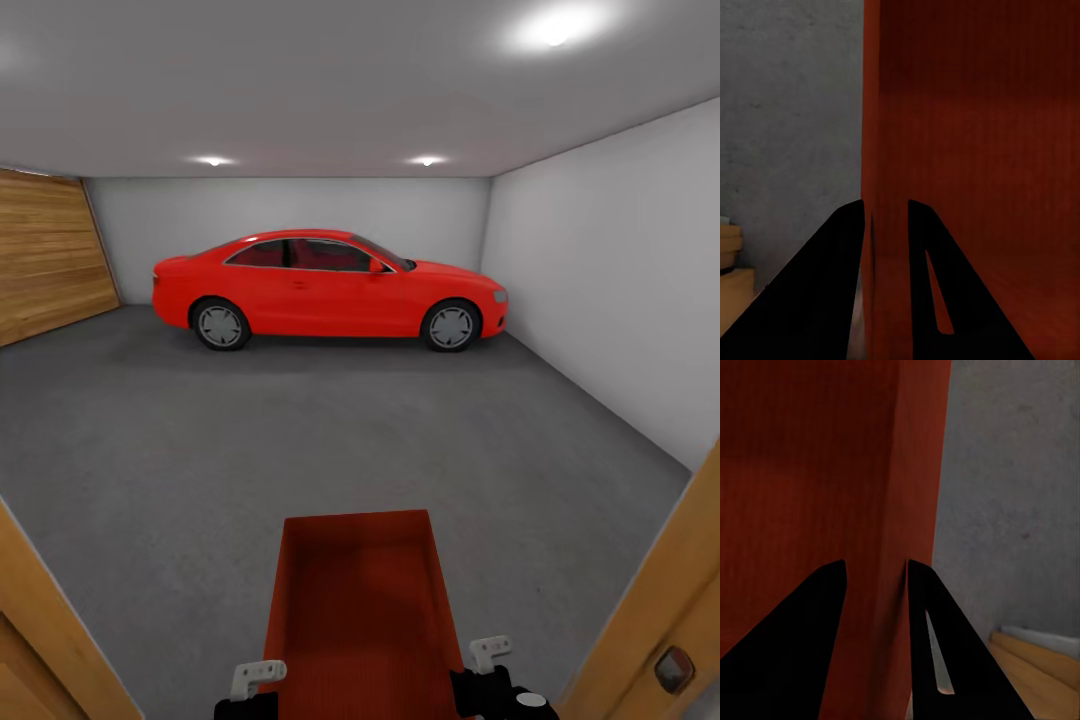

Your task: Move the two storage containers from the living room to the garage. In the garage, place one container on the floor and stack the other container on top of it (either order is fine).

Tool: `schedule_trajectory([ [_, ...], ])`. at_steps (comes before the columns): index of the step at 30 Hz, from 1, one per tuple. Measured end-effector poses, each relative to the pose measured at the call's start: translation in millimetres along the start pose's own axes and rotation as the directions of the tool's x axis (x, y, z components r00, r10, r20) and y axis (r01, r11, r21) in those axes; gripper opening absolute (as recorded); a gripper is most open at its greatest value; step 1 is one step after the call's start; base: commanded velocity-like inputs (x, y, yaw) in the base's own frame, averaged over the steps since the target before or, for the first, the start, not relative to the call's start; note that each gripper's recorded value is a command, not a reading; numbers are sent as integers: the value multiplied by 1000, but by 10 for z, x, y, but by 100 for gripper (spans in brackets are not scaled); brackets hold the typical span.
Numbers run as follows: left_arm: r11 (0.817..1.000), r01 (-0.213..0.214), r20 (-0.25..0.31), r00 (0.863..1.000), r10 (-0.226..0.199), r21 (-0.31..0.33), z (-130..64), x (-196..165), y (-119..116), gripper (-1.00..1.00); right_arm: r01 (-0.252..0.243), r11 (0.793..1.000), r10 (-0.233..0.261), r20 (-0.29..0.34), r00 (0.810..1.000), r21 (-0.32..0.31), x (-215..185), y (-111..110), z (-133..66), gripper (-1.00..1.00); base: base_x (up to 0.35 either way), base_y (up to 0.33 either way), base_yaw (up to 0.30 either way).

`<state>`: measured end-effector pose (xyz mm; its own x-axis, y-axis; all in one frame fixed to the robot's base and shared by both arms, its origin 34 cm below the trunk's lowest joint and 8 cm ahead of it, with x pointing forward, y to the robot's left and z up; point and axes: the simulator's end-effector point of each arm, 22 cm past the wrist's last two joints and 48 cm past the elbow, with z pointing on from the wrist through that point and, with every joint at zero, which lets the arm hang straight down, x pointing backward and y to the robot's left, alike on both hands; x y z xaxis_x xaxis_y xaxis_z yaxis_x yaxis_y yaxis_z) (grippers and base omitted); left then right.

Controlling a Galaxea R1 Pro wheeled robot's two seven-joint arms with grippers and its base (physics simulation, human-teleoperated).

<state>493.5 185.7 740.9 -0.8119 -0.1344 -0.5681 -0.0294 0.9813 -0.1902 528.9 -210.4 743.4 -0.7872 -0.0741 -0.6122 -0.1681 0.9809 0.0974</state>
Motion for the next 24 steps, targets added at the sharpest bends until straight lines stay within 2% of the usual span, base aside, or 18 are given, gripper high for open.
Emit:
schedule_trajectory([
  [14,1000,0,0,1000,0,0,1,1,0,-100,0,1000,0,0,1000,0,1,-1,0,-100,23,0,0],
  [24,1000,0,0,1000,0,0,-2,0,0,-100,0,1000,0,0,1000,0,0,0,-2,-100,253,0,0],
])
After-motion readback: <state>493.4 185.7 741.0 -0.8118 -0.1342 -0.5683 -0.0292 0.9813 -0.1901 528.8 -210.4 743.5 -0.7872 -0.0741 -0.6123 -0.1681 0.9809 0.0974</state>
